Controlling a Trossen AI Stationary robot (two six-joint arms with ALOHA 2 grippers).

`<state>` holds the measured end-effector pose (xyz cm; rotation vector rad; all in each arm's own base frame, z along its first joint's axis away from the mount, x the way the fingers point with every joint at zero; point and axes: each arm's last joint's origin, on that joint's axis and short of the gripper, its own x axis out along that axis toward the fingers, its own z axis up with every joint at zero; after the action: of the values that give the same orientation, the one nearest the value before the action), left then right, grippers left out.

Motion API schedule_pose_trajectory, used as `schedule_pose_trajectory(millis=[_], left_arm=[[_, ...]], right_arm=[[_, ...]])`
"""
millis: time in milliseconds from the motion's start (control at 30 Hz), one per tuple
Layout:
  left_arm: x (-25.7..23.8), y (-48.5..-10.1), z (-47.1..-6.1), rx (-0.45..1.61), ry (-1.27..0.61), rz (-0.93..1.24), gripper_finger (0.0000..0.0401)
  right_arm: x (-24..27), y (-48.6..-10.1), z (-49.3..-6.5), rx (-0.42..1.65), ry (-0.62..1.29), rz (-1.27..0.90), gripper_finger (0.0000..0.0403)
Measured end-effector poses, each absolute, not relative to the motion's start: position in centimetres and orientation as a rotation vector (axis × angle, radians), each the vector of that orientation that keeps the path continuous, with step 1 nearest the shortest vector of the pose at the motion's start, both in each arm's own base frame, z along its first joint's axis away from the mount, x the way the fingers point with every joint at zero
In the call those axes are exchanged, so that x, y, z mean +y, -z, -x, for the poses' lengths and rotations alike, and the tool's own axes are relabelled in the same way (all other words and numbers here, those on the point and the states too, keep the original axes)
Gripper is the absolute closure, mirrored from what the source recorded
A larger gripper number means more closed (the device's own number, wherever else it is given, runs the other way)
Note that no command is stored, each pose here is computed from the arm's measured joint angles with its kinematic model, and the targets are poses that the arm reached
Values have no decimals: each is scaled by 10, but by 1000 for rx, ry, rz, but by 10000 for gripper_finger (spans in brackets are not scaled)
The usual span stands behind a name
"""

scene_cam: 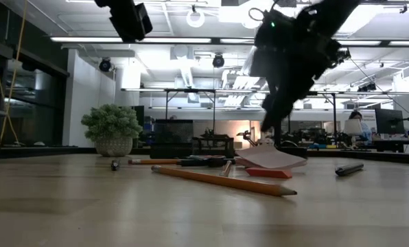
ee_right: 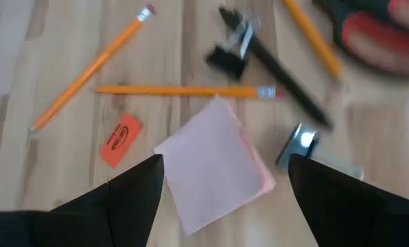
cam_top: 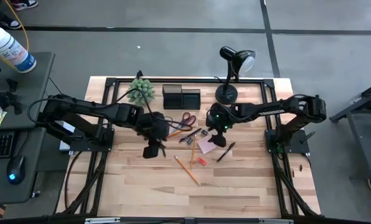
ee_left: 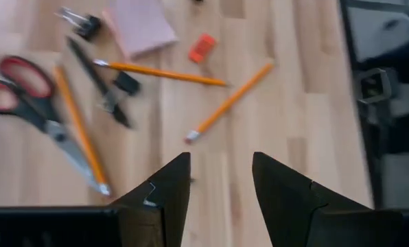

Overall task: Pick and place office supplies into organizer
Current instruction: Put the pink sticky notes into the black desk organizer

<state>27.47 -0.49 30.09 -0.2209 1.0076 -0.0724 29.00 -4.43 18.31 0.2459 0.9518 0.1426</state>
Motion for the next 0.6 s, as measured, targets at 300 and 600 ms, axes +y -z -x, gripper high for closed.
schedule_pose_trajectory(millis=[300, 600], left_arm=[[-13, -294, -262, 1165, 105, 240, 254], [-25, -294, -259, 1176, 122, 149, 254]], right_arm=[[-53, -175, -308, 1112, -247, -93, 98], [-58, -160, -330, 1209, -306, -102, 98]])
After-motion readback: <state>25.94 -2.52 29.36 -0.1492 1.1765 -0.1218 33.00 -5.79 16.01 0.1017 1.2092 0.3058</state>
